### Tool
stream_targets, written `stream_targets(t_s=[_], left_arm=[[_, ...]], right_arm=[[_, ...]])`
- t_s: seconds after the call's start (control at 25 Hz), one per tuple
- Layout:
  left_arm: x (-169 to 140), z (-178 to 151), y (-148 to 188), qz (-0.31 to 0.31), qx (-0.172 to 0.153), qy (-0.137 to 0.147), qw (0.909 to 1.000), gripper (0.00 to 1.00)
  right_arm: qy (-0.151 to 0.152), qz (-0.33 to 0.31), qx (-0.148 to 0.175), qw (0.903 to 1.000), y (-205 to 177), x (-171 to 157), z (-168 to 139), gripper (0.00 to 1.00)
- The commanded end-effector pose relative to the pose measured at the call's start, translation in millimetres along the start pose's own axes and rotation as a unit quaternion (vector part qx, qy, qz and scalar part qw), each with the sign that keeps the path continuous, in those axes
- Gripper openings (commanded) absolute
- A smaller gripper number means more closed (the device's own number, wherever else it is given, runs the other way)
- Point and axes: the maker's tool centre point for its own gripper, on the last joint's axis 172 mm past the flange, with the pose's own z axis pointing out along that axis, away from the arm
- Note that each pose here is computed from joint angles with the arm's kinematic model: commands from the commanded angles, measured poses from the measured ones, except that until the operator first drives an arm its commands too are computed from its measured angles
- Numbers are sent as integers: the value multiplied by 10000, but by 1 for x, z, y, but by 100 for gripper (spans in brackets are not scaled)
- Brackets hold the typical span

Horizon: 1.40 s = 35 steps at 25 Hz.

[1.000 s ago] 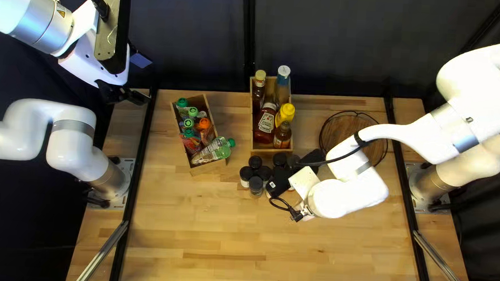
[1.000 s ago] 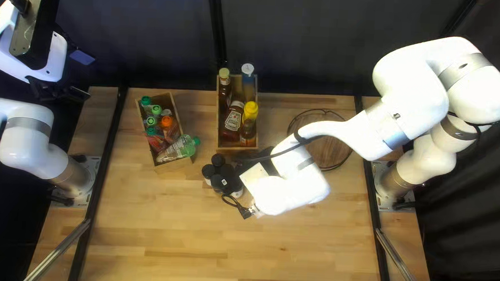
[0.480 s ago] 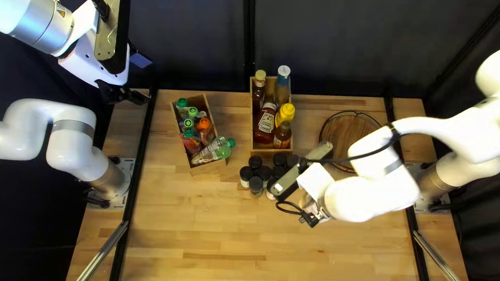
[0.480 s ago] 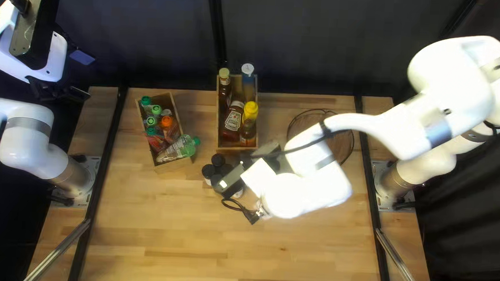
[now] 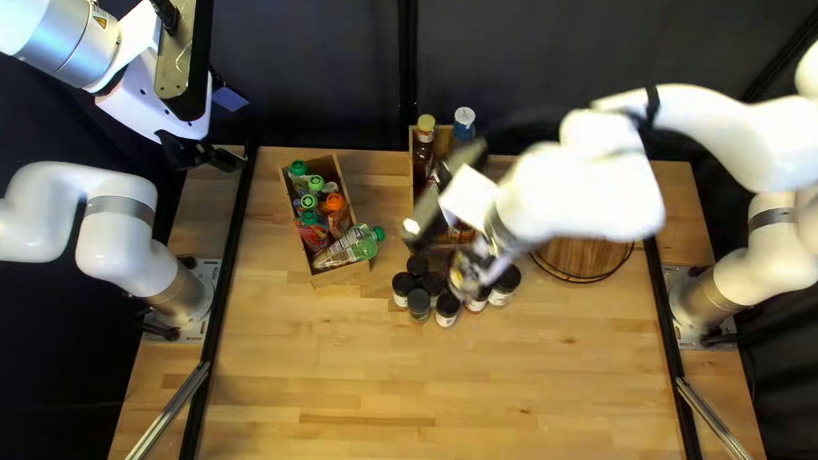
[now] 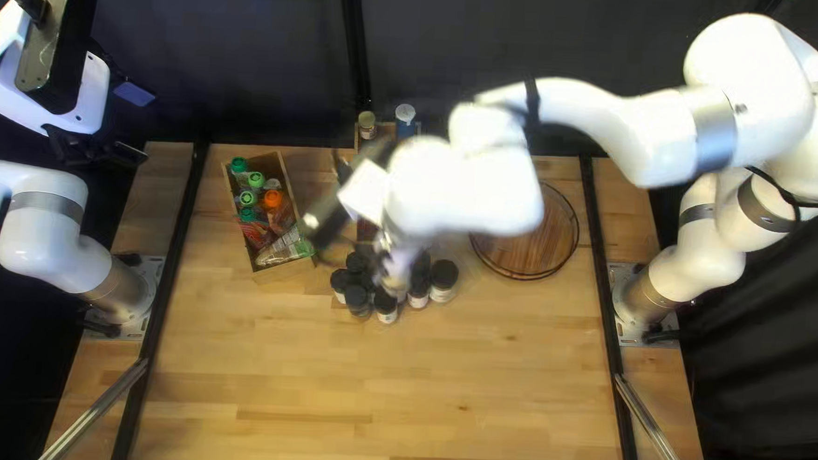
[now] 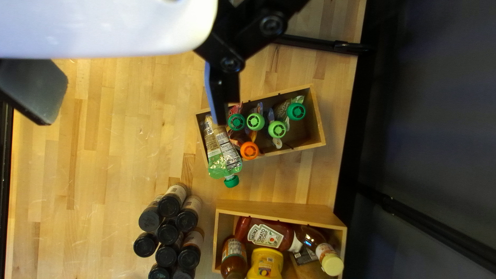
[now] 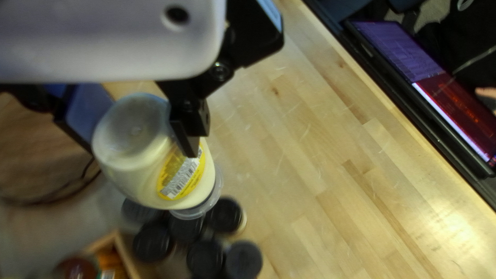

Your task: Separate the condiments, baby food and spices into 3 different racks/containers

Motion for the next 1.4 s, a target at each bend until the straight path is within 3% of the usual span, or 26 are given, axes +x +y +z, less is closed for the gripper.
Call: stream_targets(t_s=[0.04,0.36,1.4], left_arm=[[0,0,0,0,0,0,10000,100],[0,0,0,0,0,0,10000,100],[0,0,0,0,0,0,10000,100]], right_arm=[[-30,-241,312,9992,43,39,13,0],[-54,-416,566,9975,80,50,45,0],[-163,-489,376,9980,110,40,111,1]])
